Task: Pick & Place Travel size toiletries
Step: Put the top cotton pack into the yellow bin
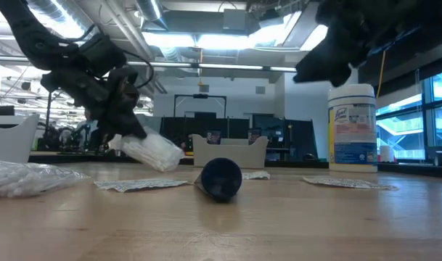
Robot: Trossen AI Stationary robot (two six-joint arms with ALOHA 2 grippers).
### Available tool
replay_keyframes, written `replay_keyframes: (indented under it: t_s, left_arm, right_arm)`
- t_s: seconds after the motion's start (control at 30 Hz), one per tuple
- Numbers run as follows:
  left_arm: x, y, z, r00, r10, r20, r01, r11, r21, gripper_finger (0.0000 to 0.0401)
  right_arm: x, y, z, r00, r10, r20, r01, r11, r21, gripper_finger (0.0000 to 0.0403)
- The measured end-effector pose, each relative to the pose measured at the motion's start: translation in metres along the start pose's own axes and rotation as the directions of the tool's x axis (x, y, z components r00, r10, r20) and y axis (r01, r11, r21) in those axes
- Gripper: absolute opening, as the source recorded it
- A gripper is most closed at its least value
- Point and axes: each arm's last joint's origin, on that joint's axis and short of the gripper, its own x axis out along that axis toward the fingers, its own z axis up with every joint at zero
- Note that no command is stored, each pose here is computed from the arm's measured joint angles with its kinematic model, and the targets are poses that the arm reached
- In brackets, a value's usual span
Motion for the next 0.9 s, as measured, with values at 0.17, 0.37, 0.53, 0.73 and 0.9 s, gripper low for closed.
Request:
replay_keyframes:
  t_s: [0.17,0.37,0.53,0.73,0.9]
  left_arm:
    - [0.002,-0.006,-0.001,1.0,-0.028,0.008,0.028,0.999,0.024,0.0002]
    - [0.003,-0.014,0.001,0.996,-0.083,0.042,0.082,0.996,0.04,0.0002]
    - [0.004,-0.02,0.002,0.99,-0.126,0.06,0.123,0.991,0.056,0.0002]
    - [0.004,-0.033,0.004,0.968,-0.236,0.08,0.226,0.967,0.115,0.0002]
    - [0.002,-0.048,0.007,0.927,-0.357,0.117,0.33,0.923,0.196,0.0002]
  right_arm:
    - [0.016,0.003,-0.006,1.0,-0.002,-0.006,0.002,1.0,0.016,0.0222]
    - [0.032,0.007,-0.01,1.0,0.006,0.014,-0.006,1.0,0.03,0.0239]
    - [0.039,0.01,-0.009,0.998,0.021,0.056,-0.023,0.999,0.033,0.0236]
    - [0.045,0.009,-0.004,0.991,0.076,0.107,-0.08,0.996,0.035,0.0226]
    - [0.048,0.004,0.002,0.981,0.13,0.144,-0.138,0.989,0.051,0.0222]
